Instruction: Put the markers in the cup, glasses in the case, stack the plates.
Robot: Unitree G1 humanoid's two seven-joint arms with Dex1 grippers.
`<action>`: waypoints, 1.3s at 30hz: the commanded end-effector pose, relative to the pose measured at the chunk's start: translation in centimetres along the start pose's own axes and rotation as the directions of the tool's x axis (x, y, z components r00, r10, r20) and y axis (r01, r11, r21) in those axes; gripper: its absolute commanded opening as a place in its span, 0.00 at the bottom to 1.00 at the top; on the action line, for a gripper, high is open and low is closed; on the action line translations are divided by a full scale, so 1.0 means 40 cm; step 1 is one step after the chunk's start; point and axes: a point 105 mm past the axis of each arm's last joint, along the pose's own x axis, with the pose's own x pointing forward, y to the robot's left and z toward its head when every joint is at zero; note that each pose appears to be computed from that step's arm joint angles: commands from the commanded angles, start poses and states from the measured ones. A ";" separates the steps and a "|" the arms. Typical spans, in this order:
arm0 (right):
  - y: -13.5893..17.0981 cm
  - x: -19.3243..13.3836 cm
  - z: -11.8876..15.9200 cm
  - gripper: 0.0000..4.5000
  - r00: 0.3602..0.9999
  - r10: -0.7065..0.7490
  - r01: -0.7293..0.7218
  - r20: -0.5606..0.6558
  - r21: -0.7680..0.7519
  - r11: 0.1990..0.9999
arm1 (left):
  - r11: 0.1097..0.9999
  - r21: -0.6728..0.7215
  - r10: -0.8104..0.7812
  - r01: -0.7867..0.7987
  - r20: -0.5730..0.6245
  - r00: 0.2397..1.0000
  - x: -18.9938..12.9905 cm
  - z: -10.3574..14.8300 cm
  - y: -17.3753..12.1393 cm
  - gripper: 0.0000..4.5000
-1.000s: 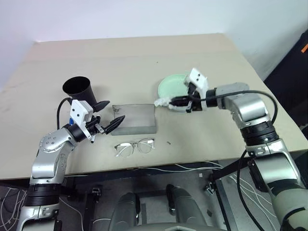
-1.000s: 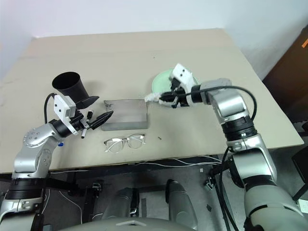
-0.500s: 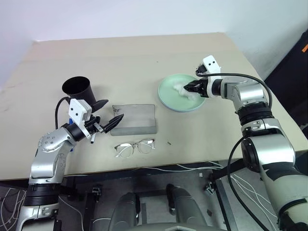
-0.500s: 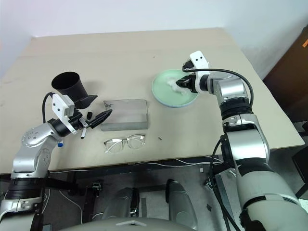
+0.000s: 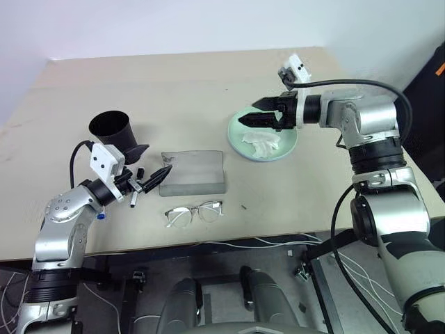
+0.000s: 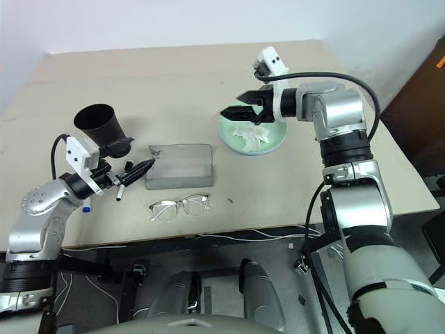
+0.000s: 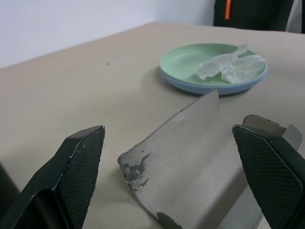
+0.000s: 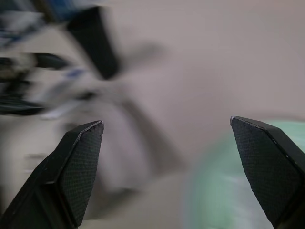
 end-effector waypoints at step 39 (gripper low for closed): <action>0.243 0.293 -0.225 0.96 0.714 0.422 -0.530 -0.560 -0.037 0.847 | 0.951 0.063 -0.288 0.301 -0.164 0.944 -0.170 0.001 -0.011 1.00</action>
